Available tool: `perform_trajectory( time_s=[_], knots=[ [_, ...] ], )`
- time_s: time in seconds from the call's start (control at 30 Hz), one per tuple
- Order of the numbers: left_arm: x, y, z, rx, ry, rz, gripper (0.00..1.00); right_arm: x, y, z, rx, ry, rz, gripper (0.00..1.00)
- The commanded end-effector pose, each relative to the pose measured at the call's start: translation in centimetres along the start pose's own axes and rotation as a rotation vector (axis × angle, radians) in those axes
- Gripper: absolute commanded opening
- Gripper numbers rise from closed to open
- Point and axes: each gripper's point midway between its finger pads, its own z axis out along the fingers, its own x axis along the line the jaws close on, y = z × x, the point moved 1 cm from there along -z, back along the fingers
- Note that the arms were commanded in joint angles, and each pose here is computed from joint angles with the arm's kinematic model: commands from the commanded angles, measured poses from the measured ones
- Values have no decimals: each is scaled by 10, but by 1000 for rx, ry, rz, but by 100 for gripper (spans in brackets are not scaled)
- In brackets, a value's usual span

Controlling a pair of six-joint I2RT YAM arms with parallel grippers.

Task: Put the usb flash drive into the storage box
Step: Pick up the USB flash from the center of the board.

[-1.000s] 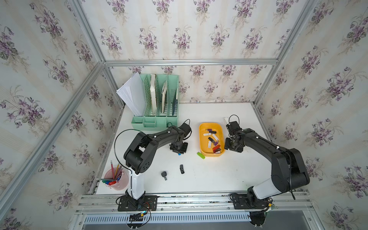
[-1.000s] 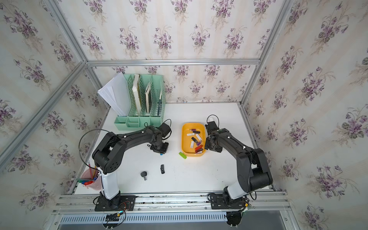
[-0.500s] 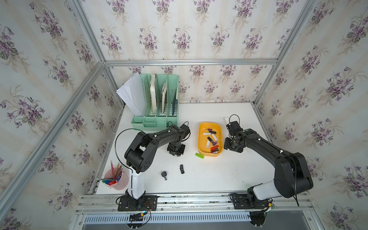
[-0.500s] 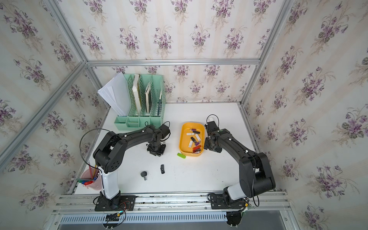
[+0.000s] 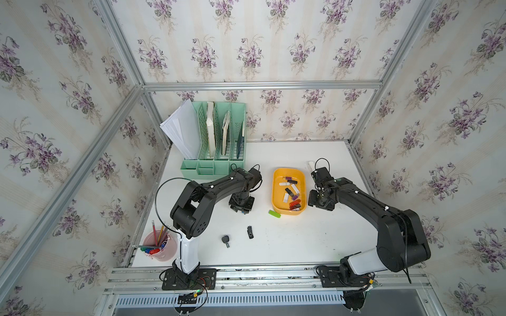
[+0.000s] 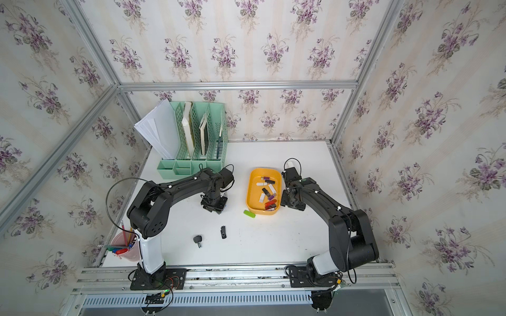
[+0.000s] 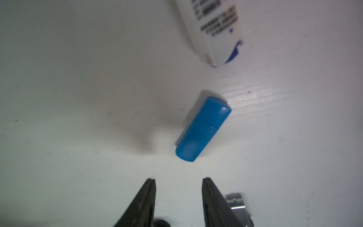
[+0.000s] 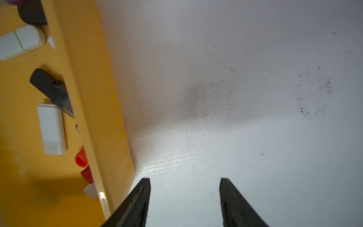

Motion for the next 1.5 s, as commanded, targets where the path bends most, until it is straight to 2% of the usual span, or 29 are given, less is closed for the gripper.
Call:
perform_trajectory(
  time_s=[0.0, 0.2, 0.5, 1.1, 1.47],
  knots=[
    [-7, 3, 3, -10, -27, 24, 47, -3, 1, -2, -7, -13, 0, 62],
    [-11, 14, 9, -36, -34, 60, 52, -3, 2, -3, -6, -9, 1, 62],
    [-13, 26, 14, -36, -17, 91, 50, -7, 2, -6, -9, -10, 1, 62],
    [-5, 18, 19, -5, 21, 76, 25, -8, -3, -2, 9, -6, 0, 61],
    [-4, 21, 2, -31, 22, 76, 21, -9, -3, -4, 5, -7, -4, 61]
  ],
)
